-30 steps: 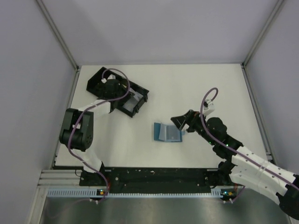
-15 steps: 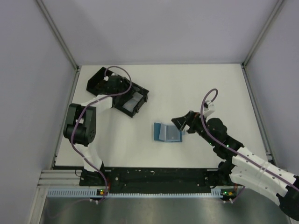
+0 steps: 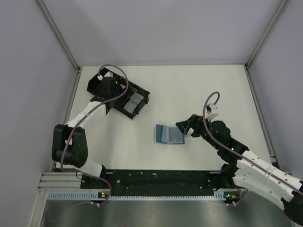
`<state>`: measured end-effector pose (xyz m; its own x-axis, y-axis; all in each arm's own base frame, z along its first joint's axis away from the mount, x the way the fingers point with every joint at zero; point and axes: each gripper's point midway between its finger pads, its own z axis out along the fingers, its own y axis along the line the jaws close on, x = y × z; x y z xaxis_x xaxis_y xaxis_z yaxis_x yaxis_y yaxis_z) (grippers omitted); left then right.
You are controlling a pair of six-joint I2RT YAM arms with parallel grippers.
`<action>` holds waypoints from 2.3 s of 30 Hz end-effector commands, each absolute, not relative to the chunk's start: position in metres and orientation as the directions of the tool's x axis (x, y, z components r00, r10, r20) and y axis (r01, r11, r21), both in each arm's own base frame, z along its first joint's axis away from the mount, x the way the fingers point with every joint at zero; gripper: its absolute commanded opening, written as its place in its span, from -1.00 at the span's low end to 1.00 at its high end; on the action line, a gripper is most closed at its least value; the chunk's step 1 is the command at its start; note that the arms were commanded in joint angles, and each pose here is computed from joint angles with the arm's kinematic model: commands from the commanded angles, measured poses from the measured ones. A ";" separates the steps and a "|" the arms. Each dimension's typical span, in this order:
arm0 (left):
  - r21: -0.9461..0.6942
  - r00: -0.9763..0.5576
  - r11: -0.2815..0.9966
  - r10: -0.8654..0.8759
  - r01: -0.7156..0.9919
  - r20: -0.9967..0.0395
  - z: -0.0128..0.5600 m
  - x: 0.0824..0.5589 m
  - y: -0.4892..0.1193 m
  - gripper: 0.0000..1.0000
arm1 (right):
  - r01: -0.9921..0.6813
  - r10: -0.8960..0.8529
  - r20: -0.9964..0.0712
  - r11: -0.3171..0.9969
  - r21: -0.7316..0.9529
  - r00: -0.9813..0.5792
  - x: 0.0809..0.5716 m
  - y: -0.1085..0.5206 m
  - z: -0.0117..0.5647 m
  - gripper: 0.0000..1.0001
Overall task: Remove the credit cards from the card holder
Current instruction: Place the credit card in the storage box, then remove the credit card from the card holder.
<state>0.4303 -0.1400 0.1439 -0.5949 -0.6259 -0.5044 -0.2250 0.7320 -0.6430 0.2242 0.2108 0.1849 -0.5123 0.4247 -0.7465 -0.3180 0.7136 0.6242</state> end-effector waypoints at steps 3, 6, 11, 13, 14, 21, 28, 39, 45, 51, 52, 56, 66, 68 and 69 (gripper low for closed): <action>-0.616 -0.593 0.788 -0.497 -0.001 -0.634 0.205 0.377 -0.158 0.79 | -0.267 0.364 -0.793 0.803 0.533 -0.489 0.236 0.195 0.186 0.83; -0.614 -0.636 0.781 -0.417 0.115 -0.649 0.212 0.342 -0.187 0.75 | -0.261 0.325 -0.791 0.821 0.508 -0.518 0.235 0.197 0.178 0.75; -0.597 -0.696 0.740 -0.251 0.310 -0.673 0.219 0.278 -0.247 0.68 | -0.249 0.273 -0.768 0.838 0.486 -0.580 0.238 0.205 0.163 0.59; -0.612 -0.719 0.712 -0.219 0.344 -0.660 0.218 0.259 -0.264 0.66 | -0.243 0.251 -0.741 0.838 0.488 -0.623 0.239 0.210 0.154 0.58; -0.618 -0.728 0.701 -0.206 0.356 -0.654 0.217 0.253 -0.271 0.65 | -0.230 0.244 -0.722 0.841 0.490 -0.647 0.241 0.212 0.148 0.57; -0.622 -0.772 0.658 -0.096 0.425 -0.629 0.195 0.224 -0.312 0.47 | -0.169 0.219 -0.649 0.861 0.480 -0.728 0.251 0.221 0.120 0.39; -0.589 -0.791 0.697 -0.051 0.410 -0.610 0.152 0.228 -0.325 0.15 | -0.151 0.199 -0.628 0.876 0.458 -0.753 0.267 0.224 0.106 0.12; -0.451 -0.835 0.837 0.011 0.309 -0.551 0.069 0.233 -0.300 -0.40 | -0.105 0.183 -0.563 0.892 0.441 -0.806 0.269 0.225 0.067 -0.05; -0.412 -0.869 0.870 0.037 0.271 -0.494 0.038 0.224 -0.289 -0.67 | -0.119 0.165 -0.532 0.880 0.460 -0.830 0.264 0.231 0.057 -0.12; -0.401 -0.880 0.879 0.041 0.256 -0.473 0.028 0.219 -0.284 -0.78 | -0.115 0.158 -0.521 0.884 0.453 -0.839 0.264 0.232 0.049 -0.17; -0.404 -0.880 0.878 0.039 0.256 -0.473 0.028 0.219 -0.284 -0.78 | -0.113 0.158 -0.518 0.884 0.453 -0.841 0.264 0.232 0.048 -0.17; -0.405 -0.882 0.878 0.041 0.256 -0.470 0.028 0.219 -0.285 -0.78 | -0.113 0.155 -0.510 0.883 0.456 -0.846 0.262 0.233 0.044 -0.17; -0.421 -0.888 0.869 0.043 0.259 -0.457 0.027 0.215 -0.288 -0.81 | -0.152 0.140 -0.473 0.836 0.527 -0.870 0.253 0.248 0.048 -0.22; -0.423 -0.889 0.868 0.042 0.258 -0.457 0.027 0.215 -0.288 -0.81 | -0.168 0.145 -0.485 0.822 0.545 -0.862 0.257 0.253 0.053 -0.29; -0.423 -0.889 0.868 0.043 0.260 -0.457 0.027 0.215 -0.288 -0.81 | -0.171 0.147 -0.486 0.818 0.550 -0.862 0.257 0.255 0.055 -0.30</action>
